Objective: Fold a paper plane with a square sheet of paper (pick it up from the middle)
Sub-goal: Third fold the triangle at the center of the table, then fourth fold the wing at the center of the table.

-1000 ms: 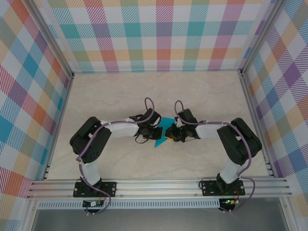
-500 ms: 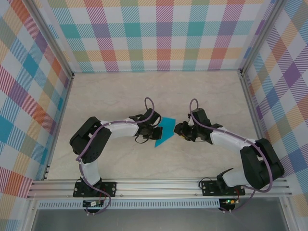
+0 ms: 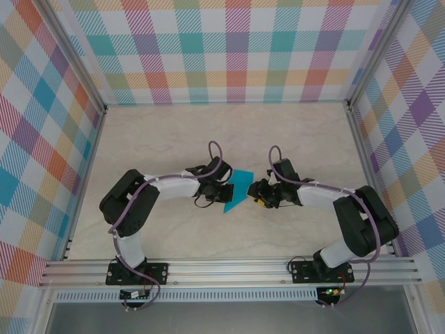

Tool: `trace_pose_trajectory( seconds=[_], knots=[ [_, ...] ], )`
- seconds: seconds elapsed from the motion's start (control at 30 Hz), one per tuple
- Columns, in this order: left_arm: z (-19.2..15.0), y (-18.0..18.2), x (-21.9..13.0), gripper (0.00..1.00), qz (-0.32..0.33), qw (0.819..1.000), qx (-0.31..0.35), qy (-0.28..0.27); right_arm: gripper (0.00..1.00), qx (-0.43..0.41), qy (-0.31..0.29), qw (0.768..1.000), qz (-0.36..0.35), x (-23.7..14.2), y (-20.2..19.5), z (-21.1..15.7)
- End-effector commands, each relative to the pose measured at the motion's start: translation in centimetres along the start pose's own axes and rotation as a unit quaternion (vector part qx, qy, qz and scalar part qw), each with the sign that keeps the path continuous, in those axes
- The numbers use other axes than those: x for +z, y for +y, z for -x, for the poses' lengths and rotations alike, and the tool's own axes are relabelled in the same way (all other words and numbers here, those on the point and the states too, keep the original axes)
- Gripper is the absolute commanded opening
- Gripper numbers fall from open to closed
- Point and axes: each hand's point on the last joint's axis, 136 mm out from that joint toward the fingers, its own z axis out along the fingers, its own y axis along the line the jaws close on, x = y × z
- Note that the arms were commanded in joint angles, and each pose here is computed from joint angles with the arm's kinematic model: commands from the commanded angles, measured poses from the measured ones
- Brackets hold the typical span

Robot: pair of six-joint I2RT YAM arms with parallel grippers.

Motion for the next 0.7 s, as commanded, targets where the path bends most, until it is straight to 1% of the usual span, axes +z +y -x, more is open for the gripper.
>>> trace_pose_trajectory(
  seconds=[0.0, 0.23, 0.53, 0.67],
  knots=[
    [1.2, -0.7, -1.9, 0.07, -0.005, 1.0, 0.009, -0.021, 0.45, -0.006, 0.002, 1.0, 0.028, 0.3, 1.6, 0.7],
    [1.5, -0.4, -1.8, 0.08, 0.006, 1.0, 0.011, -0.026, 0.46, -0.007, 0.01, 0.999, 0.032, 1.1, 2.0, 1.2],
    [1.5, -0.2, -1.4, 0.08, 0.01, 1.0, 0.01, -0.023, 0.42, -0.023, 0.023, 0.998, 0.06, 2.2, 3.5, 2.0],
    [1.5, -0.2, -1.6, 0.09, 0.01, 1.0, 0.012, -0.024, 0.42, -0.031, 0.024, 0.997, 0.063, 2.2, 3.7, 2.0]
  ],
)
